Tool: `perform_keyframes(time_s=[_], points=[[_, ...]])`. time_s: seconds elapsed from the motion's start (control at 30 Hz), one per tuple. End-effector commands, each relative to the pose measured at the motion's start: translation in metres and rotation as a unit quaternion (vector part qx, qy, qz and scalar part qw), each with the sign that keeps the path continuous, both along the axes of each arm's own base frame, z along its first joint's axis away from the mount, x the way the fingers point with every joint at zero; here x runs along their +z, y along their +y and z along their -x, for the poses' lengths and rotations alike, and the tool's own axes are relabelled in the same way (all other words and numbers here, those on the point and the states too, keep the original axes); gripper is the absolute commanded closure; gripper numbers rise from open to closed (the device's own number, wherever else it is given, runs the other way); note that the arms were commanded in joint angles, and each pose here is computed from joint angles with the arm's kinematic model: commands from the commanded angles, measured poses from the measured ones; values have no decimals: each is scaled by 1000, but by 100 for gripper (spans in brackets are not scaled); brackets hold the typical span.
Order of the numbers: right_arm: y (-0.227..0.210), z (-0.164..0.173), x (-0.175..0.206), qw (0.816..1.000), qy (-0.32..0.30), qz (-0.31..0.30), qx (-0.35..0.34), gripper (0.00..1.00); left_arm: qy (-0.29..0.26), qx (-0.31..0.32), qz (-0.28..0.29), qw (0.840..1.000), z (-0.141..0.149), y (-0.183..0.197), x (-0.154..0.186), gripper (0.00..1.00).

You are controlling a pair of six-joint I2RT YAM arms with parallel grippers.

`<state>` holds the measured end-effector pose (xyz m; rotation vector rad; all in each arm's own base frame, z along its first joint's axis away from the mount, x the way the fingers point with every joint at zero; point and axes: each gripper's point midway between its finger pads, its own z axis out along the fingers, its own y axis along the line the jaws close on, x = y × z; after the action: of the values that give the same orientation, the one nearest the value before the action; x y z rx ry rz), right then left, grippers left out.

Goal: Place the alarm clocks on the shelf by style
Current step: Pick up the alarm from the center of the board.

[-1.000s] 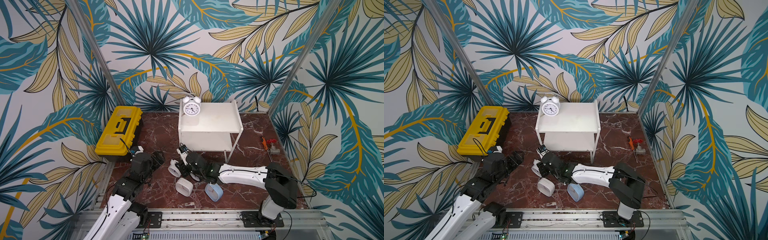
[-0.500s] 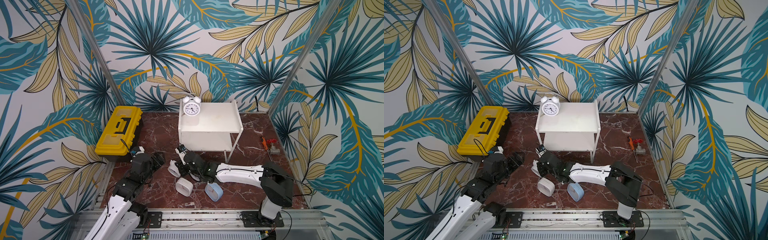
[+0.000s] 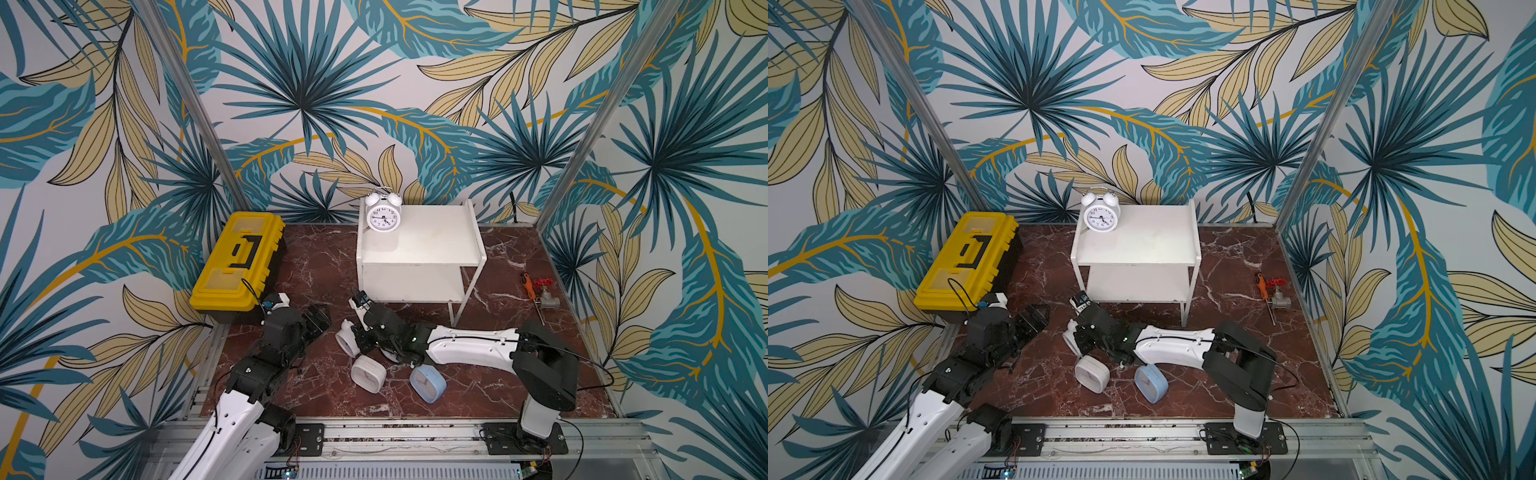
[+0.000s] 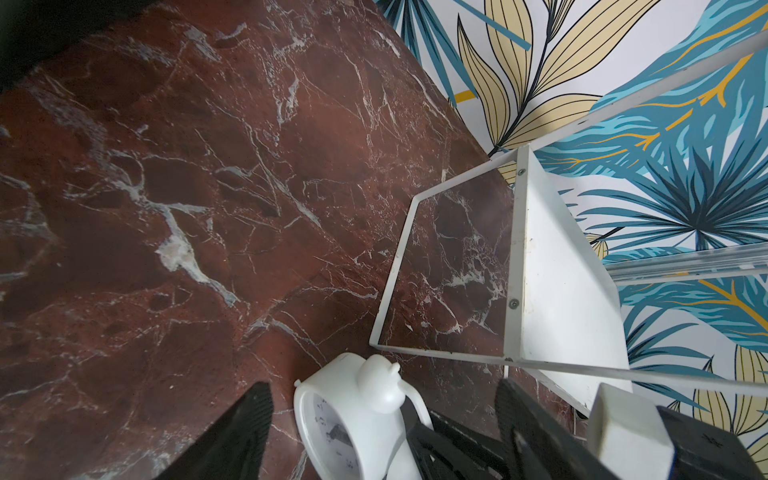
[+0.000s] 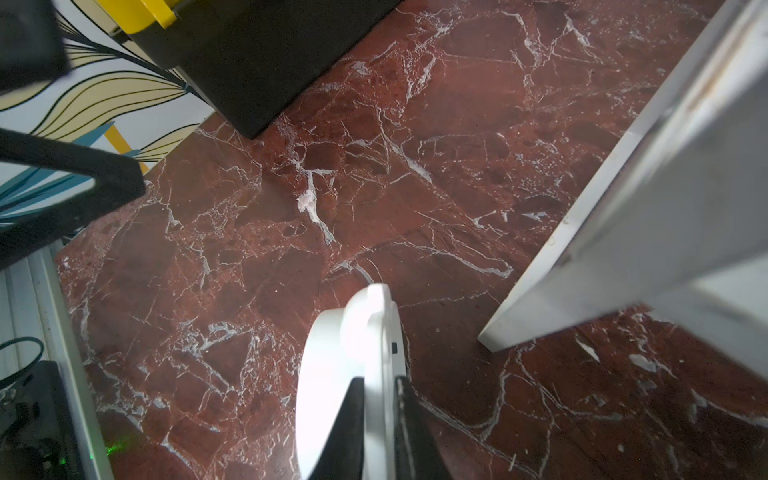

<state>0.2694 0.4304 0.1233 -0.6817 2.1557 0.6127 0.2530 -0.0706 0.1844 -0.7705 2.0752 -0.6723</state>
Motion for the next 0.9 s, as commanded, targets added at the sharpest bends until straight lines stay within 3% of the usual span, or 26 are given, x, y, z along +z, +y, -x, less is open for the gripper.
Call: perform_keyframes(time_s=[0.0,0.07,0.33,0.57,0.67,0.8,0.87], points=[[4,0,9,1000,-4,4,5,93,-8,-2,-5,1000,-1,1,-3,13],[6,-1,15,1000,-3,2,7,100,-13,2,-7,1000,-3,3,0,13],[0,2,85,999,-29,-34,2,100,-50,4,-51,997,-16,9,43,12],[-52,32,155,996,-49,-69,9,100,-87,-18,-88,992,-23,7,92,10],[-75,54,178,993,-53,-102,41,100,-124,-60,-80,987,-24,-7,119,10],[-109,75,197,988,-5,-137,77,100,-199,-193,-50,959,-14,-53,165,11],[-129,82,212,979,21,-179,99,100,-248,-302,-9,920,4,-89,191,11]])
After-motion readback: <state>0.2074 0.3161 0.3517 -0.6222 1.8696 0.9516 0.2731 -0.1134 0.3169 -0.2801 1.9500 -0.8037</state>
